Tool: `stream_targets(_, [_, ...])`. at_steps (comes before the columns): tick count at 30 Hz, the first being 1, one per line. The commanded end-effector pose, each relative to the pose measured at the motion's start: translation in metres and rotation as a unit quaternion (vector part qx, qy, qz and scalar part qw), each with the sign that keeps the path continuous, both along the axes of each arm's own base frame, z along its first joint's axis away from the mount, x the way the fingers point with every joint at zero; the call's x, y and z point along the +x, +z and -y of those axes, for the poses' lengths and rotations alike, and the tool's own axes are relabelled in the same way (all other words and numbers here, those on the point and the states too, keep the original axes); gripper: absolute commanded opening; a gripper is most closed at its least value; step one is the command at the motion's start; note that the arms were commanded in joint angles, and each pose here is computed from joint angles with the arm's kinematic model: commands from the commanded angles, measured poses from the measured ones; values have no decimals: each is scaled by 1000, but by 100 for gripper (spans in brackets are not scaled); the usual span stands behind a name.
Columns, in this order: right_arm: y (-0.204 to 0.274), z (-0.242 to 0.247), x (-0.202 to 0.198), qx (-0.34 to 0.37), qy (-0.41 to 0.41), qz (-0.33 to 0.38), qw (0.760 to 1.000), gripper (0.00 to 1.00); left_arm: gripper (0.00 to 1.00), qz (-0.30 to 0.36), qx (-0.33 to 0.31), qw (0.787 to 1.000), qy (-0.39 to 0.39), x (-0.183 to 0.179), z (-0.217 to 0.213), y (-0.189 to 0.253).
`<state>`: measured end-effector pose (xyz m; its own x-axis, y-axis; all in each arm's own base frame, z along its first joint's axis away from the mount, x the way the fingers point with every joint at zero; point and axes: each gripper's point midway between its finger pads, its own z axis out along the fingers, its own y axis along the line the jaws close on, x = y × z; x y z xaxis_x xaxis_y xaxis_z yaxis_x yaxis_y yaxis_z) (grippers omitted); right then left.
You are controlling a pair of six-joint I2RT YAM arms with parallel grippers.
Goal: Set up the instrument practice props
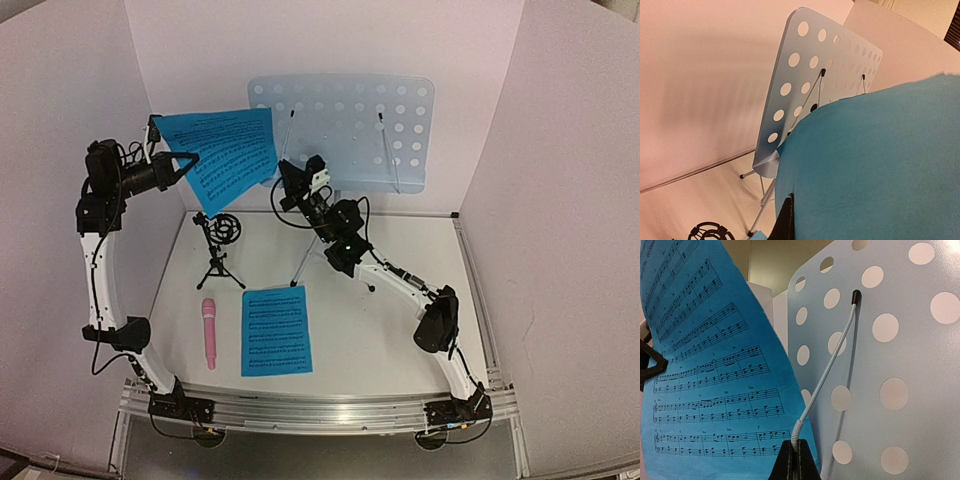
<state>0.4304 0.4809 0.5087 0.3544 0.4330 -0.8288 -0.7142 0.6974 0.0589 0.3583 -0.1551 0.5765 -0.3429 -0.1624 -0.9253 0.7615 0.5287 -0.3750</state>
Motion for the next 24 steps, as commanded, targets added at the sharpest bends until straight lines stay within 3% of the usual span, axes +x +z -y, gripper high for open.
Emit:
stream_targets(1, [58, 27, -31, 47, 12, 48, 998, 0, 0, 7, -24, 1000, 0, 4, 2, 12])
stream_targets(11, [61, 23, -44, 45, 38, 87, 994, 0, 0, -50, -56, 997, 4, 27, 15, -1])
stream_targets(24, [57, 22, -50, 36, 60, 105, 992, 0, 0, -53, -80, 995, 43, 51, 9, 2])
